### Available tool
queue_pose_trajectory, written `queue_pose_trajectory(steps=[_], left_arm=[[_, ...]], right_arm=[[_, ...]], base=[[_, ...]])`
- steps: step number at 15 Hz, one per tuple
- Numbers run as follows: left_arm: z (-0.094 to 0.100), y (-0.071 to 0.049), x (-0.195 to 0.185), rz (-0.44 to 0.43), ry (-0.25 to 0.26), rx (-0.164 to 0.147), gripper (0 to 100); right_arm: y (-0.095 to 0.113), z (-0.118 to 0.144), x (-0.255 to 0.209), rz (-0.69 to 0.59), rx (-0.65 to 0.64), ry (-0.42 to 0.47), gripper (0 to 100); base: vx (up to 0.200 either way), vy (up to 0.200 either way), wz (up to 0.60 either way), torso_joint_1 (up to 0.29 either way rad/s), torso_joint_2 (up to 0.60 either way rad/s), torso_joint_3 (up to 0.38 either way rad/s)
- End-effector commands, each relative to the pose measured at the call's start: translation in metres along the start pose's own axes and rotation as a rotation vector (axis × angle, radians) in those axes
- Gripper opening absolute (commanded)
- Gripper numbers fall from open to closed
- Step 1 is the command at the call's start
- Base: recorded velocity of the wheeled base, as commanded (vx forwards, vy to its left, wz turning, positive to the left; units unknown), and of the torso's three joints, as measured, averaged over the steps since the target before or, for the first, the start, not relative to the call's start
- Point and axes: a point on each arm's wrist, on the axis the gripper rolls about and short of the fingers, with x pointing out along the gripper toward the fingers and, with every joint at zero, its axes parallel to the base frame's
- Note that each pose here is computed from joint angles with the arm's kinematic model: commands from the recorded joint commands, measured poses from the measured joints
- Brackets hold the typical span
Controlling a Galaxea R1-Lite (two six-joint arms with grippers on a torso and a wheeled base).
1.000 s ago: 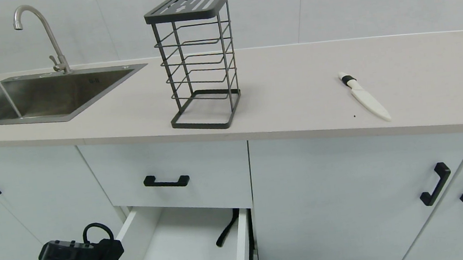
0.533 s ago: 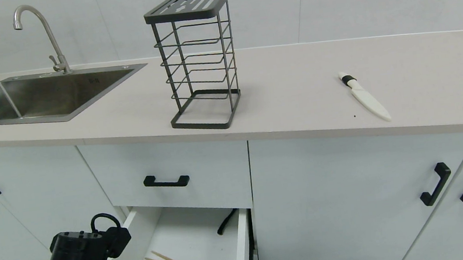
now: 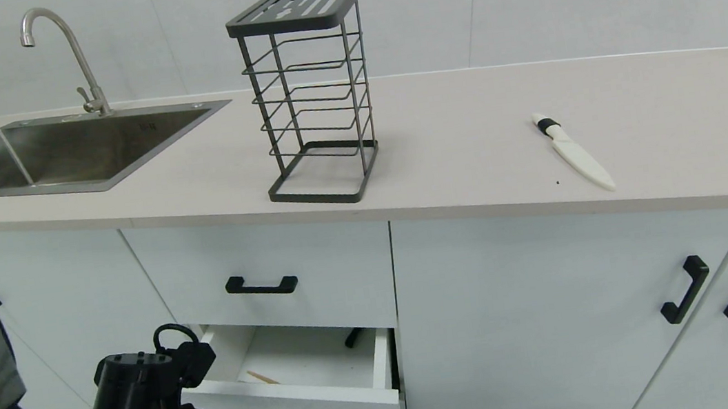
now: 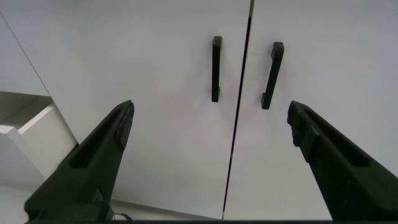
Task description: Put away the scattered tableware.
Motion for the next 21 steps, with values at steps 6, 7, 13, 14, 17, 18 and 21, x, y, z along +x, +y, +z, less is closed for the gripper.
queue_pose_trajectory(steps=[6, 7, 13, 14, 17, 18, 21], left_arm=[[0.019, 0.004, 0.018, 0.007, -0.069, -0.015, 100], [0.021, 0.005, 0.022, 0.008, -0.082, -0.019, 100], [0.029, 0.008, 0.040, 0.005, -0.162, -0.061, 100], [0.032, 0.010, 0.045, 0.009, -0.174, -0.064, 100], [0.037, 0.014, 0.055, 0.017, -0.192, -0.072, 100], [0.040, 0.015, 0.058, 0.020, -0.205, -0.074, 100], [0.045, 0.016, 0.063, 0.018, -0.229, -0.072, 100]], right_arm=[[0.000, 0.000, 0.000, 0.000, 0.000, 0.001, 100], [0.000, 0.000, 0.000, 0.000, 0.000, 0.001, 100], [0.000, 0.000, 0.000, 0.000, 0.000, 0.001, 100], [0.000, 0.000, 0.000, 0.000, 0.000, 0.001, 100], [0.000, 0.000, 0.000, 0.000, 0.000, 0.001, 100], [0.000, 0.000, 0.000, 0.000, 0.000, 0.001, 100], [0.000, 0.000, 0.000, 0.000, 0.000, 0.001, 100]], base=[[0.000, 0.000, 0.00, 0.000, 0.00, 0.000], [0.000, 0.000, 0.00, 0.000, 0.00, 0.000], [0.000, 0.000, 0.00, 0.000, 0.00, 0.000], [0.000, 0.000, 0.00, 0.000, 0.00, 0.000], [0.000, 0.000, 0.00, 0.000, 0.00, 0.000], [0.000, 0.000, 0.00, 0.000, 0.00, 0.000], [0.000, 0.000, 0.00, 0.000, 0.00, 0.000]])
